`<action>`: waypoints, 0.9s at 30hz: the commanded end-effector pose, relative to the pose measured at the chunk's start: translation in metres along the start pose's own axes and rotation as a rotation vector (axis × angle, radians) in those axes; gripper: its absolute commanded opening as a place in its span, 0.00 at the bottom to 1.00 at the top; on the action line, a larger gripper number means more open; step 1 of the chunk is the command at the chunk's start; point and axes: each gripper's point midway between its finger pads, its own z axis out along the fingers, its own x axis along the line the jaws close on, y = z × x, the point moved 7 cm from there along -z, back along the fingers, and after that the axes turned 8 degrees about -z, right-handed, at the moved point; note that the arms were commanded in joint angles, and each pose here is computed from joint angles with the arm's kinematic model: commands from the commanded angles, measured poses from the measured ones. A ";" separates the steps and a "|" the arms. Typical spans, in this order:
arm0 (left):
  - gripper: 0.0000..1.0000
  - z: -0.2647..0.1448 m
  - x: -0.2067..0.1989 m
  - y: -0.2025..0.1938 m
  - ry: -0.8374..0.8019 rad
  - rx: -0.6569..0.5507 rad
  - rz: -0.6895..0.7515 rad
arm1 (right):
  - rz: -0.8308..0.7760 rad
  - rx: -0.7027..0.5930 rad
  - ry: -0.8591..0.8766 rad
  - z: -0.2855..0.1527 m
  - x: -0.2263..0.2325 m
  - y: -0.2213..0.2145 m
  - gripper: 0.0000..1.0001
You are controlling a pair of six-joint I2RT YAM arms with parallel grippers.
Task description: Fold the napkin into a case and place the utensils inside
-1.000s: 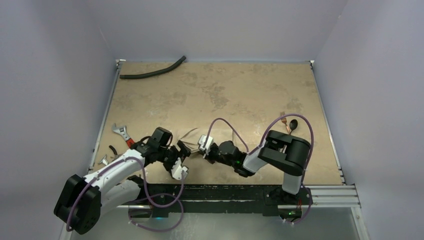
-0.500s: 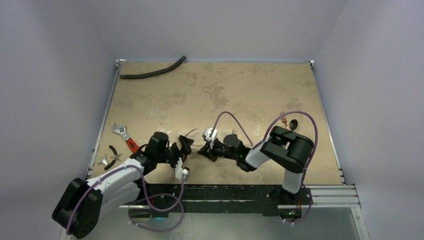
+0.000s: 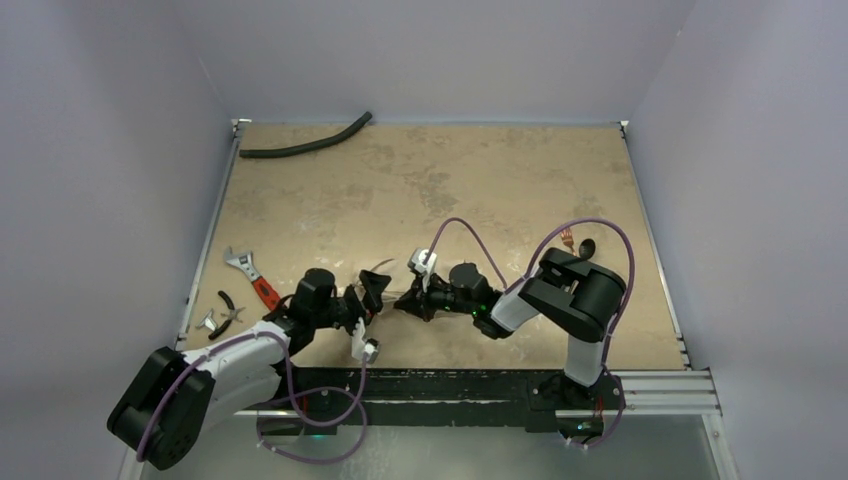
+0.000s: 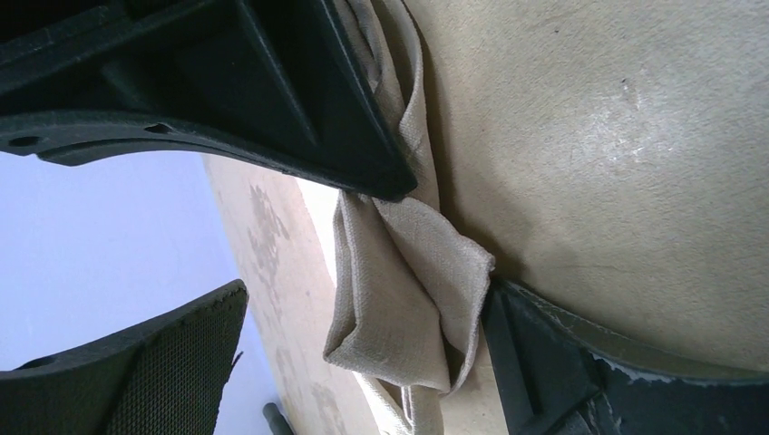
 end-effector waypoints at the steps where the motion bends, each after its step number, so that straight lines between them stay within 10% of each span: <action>1: 0.99 0.003 -0.038 0.002 -0.094 -0.024 -0.107 | 0.006 -0.059 0.030 0.006 0.001 0.013 0.00; 11: 0.99 0.003 -0.025 0.010 -0.001 -0.003 -0.222 | -0.004 -0.020 0.019 0.005 -0.001 0.001 0.00; 27: 0.67 0.004 -0.014 0.000 0.023 0.069 -0.319 | -0.105 -0.035 0.079 0.000 0.004 0.002 0.40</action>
